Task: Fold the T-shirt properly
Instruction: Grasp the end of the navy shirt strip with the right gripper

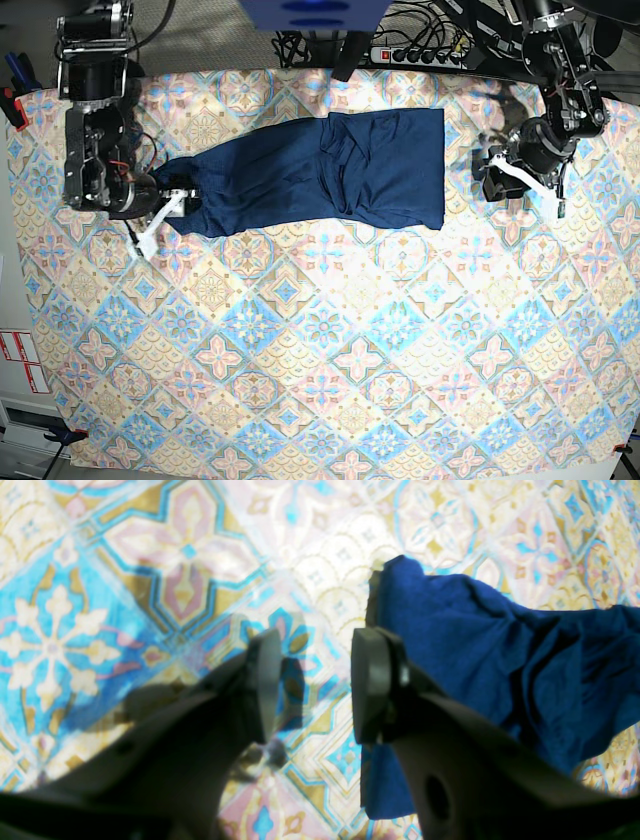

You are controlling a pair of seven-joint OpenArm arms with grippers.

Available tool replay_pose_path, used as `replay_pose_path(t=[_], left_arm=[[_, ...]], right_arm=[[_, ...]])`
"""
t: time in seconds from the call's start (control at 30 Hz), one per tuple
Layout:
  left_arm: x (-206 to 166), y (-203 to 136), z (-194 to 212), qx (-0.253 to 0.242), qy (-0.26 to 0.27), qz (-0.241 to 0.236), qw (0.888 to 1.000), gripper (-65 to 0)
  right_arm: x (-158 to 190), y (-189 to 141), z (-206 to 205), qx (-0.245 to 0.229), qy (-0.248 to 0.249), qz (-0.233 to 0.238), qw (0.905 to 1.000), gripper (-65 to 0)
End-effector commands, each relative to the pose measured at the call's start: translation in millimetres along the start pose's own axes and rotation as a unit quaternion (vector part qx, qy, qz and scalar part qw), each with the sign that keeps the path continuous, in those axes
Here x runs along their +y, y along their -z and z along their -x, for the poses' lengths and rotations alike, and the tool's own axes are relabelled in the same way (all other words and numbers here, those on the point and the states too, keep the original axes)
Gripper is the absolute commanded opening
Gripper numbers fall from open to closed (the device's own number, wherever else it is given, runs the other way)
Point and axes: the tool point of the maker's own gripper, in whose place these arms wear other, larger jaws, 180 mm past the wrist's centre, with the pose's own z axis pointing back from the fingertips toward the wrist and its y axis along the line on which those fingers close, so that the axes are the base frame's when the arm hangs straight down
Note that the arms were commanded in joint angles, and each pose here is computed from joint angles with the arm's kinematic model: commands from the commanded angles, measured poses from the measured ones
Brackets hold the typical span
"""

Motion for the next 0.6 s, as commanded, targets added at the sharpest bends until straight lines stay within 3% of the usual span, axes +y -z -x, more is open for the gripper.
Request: replay_pose_path(t=[0.0,0.3,0.57], left_arm=[[-0.4,-4.4,-13.4,-0.022,0.01,0.002,1.0,-42.8],[-1.9,-3.6,-15.1,-0.024,0.01,0.004,1.0,-42.8],[-2.1,-3.5,-15.8,-0.024,0.01,0.004,1.0,-42.8]], right_arm=[[-2.7,-12.4,-27.2,-0.037,-0.014,0.004,0.9992,-31.6],[-5.2,-17.3,-41.2,-0.051,-0.019,0.009,0.9985,-31.6],[-22.5,-21.4,-38.1,-0.038,-0.041,0.05,0.9972,-31.2]])
